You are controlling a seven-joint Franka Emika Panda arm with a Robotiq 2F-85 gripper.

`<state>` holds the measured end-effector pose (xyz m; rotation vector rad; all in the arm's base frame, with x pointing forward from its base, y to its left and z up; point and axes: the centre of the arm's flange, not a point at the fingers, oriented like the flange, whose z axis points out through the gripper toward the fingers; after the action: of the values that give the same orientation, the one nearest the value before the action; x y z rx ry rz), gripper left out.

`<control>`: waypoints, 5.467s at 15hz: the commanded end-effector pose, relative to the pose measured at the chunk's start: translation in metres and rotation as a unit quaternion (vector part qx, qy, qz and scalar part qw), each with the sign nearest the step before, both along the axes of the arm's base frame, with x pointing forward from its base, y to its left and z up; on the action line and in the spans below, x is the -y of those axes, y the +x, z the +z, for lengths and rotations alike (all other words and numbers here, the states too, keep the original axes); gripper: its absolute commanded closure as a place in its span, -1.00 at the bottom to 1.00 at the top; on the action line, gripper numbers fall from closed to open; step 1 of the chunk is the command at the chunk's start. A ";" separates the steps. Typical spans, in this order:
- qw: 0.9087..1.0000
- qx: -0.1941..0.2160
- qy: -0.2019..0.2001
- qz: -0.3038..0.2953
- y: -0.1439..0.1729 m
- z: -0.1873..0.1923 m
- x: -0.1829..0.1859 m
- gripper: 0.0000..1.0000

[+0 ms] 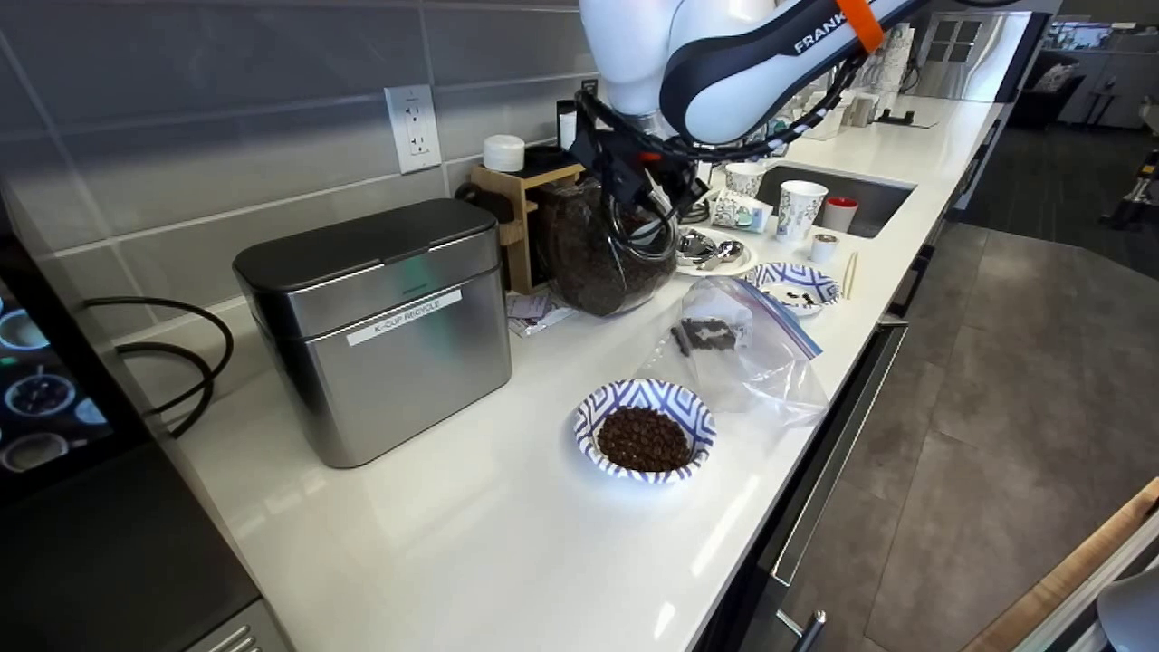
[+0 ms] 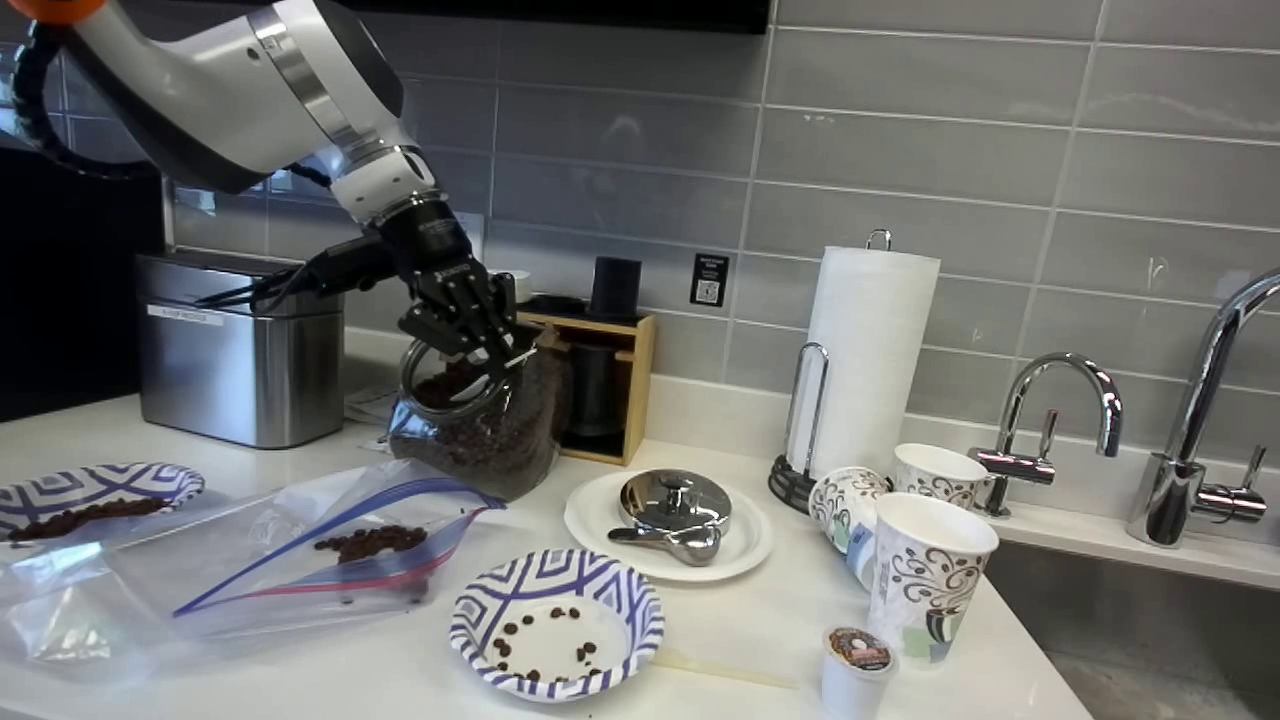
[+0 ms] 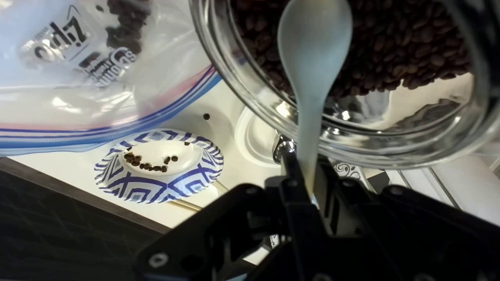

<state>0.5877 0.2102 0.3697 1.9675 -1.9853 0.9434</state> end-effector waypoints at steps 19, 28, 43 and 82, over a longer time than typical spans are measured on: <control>0.995 -0.035 0.009 -0.093 -0.005 -0.001 -0.029 0.93; 0.993 -0.035 -0.004 -0.109 0.013 -0.022 -0.039 0.93; 0.989 -0.041 0.065 -0.130 0.016 -0.025 -0.036 0.93; 0.971 -0.067 0.215 -0.078 -0.014 0.014 0.044 0.93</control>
<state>0.5926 0.1769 0.3774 1.9700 -2.3558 0.4180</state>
